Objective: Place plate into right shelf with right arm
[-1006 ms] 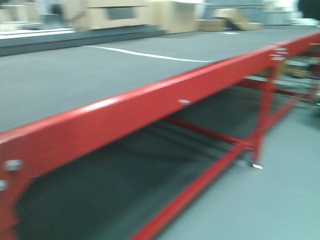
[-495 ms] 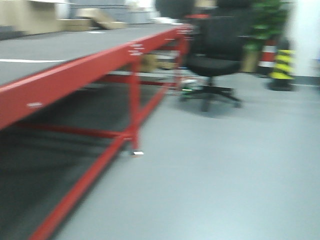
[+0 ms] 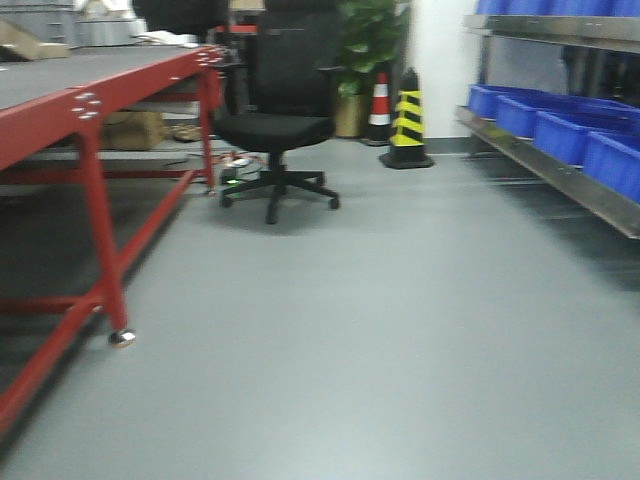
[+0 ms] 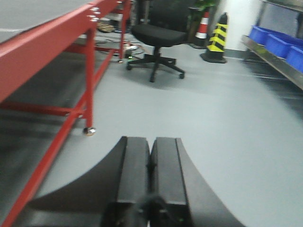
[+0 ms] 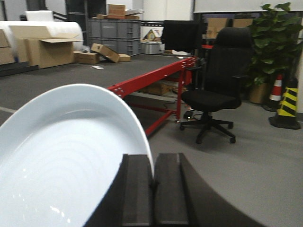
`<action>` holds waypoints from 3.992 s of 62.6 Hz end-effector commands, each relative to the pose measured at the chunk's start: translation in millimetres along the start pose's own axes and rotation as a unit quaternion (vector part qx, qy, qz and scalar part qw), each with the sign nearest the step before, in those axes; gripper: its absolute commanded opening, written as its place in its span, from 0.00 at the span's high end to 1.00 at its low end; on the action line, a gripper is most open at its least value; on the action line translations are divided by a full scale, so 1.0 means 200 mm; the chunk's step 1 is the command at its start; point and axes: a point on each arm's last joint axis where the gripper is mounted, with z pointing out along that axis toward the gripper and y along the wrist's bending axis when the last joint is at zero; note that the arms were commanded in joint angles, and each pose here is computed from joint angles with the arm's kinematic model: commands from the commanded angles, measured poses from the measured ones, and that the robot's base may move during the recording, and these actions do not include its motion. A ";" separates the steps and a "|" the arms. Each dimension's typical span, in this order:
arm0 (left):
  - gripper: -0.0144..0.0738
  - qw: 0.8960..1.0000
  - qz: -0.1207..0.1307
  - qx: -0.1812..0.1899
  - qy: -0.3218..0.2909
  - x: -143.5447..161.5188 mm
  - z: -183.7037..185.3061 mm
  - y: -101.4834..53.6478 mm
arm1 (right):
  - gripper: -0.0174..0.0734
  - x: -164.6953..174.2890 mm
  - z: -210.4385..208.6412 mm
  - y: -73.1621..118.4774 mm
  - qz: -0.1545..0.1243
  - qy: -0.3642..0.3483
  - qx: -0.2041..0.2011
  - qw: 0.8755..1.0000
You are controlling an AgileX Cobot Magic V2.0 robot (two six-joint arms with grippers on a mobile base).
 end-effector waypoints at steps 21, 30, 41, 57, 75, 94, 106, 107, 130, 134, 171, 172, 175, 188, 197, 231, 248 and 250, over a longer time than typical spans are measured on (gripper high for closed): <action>0.89 0.999 -0.003 0.006 -0.043 -0.03 0.00 0.00 | 0.75 -0.08 0.00 0.00 -0.003 -0.058 0.001 0.998; 0.89 0.999 -0.003 0.005 -0.043 -0.03 0.00 0.00 | 0.75 -0.08 0.00 0.00 -0.003 -0.058 0.001 0.998; 0.89 0.999 -0.003 0.005 -0.043 -0.03 0.00 0.00 | 0.75 -0.08 0.00 0.00 -0.003 -0.059 0.001 0.998; 0.89 0.999 -0.003 0.005 -0.043 -0.03 0.00 0.00 | 0.75 -0.08 0.00 0.00 -0.003 -0.059 0.001 0.998; 0.89 0.999 -0.003 0.005 -0.043 -0.03 0.00 0.00 | 0.75 -0.08 0.00 0.00 -0.003 -0.059 0.001 0.998; 0.89 0.999 -0.003 0.005 -0.043 -0.03 0.00 0.00 | 0.75 -0.08 0.00 0.00 -0.003 -0.059 0.001 0.998; 0.89 0.999 -0.003 0.005 -0.043 -0.03 0.00 0.00 | 0.75 -0.08 0.00 0.00 -0.003 -0.059 0.001 0.998; 0.89 0.999 -0.003 0.005 -0.043 -0.03 0.00 0.00 | 0.75 -0.08 0.00 0.00 -0.003 -0.059 0.001 0.998; 0.89 0.999 -0.003 0.005 -0.043 -0.03 0.00 0.00 | 0.75 -0.08 0.00 0.00 -0.003 -0.059 0.001 0.998; 0.89 0.999 -0.003 0.005 -0.043 -0.03 0.00 0.00 | 0.75 -0.08 0.00 0.00 -0.003 -0.059 0.001 0.998; 0.89 0.999 -0.003 0.005 -0.043 -0.03 0.00 0.00 | 0.75 -0.08 0.00 0.00 -0.003 -0.059 0.001 0.998; 0.89 0.999 -0.003 0.005 -0.043 -0.03 0.00 0.00 | 0.75 -0.08 0.00 0.00 -0.003 -0.059 0.001 0.998; 0.89 0.999 -0.003 0.005 -0.043 -0.03 0.00 0.00 | 0.75 -0.08 0.00 0.00 -0.003 -0.059 0.001 0.998; 0.89 0.999 -0.003 0.005 -0.043 -0.03 0.00 0.00 | 0.75 -0.08 0.00 0.00 -0.003 -0.059 0.001 0.998; 0.89 0.999 -0.003 0.005 -0.043 -0.03 0.00 0.00 | 0.75 -0.08 0.00 0.00 -0.003 -0.059 0.001 0.998; 0.89 0.999 -0.003 0.005 -0.043 -0.03 0.00 0.00 | 0.75 -0.08 0.00 0.00 -0.003 -0.059 0.001 0.998; 0.89 0.999 -0.003 0.005 -0.043 -0.03 0.00 0.00 | 0.75 -0.13 -0.01 0.00 -0.003 -0.107 0.001 0.994; 0.89 0.999 -0.003 0.005 -0.043 -0.03 0.00 0.00 | 0.75 -0.14 -0.01 0.00 -0.002 -0.117 0.000 0.993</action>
